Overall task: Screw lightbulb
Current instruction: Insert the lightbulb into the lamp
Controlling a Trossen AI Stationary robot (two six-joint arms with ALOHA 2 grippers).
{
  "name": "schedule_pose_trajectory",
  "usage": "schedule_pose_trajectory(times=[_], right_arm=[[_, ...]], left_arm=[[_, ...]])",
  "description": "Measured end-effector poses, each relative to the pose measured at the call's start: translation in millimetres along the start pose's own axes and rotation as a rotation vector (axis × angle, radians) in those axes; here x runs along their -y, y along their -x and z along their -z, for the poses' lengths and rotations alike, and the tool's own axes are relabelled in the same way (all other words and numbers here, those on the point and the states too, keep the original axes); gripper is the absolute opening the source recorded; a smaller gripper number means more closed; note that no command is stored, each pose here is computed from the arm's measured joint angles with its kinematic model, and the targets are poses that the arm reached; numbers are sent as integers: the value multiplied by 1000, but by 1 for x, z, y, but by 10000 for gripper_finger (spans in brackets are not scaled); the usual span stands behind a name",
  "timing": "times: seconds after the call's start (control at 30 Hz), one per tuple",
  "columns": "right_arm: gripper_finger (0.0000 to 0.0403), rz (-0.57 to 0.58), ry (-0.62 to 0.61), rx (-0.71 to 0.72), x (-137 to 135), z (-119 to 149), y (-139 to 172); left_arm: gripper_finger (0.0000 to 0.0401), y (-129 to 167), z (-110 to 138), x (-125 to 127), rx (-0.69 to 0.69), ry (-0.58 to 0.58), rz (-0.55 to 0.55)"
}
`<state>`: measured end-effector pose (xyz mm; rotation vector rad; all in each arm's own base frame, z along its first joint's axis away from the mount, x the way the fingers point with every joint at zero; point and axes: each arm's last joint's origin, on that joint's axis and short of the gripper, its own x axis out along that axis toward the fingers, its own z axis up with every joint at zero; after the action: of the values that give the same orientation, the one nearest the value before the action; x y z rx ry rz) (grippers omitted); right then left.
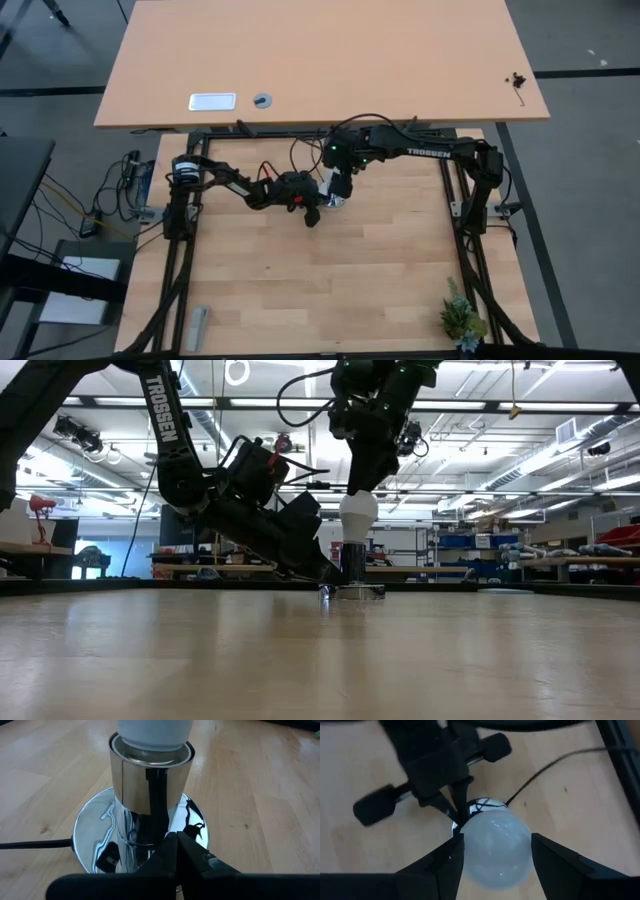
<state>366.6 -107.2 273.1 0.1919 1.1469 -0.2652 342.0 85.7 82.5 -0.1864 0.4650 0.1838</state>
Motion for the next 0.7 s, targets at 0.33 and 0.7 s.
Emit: schedule_pose_trajectory(times=[0.33, 0.7], right_arm=[[247, 13, -100, 16, 1, -1, -1], [283, 6, 114, 28, -12, -2, -3]], left_arm=[[9, 0, 0, 0, 0, 3, 0], [9, 0, 0, 0, 0, 3, 0]])
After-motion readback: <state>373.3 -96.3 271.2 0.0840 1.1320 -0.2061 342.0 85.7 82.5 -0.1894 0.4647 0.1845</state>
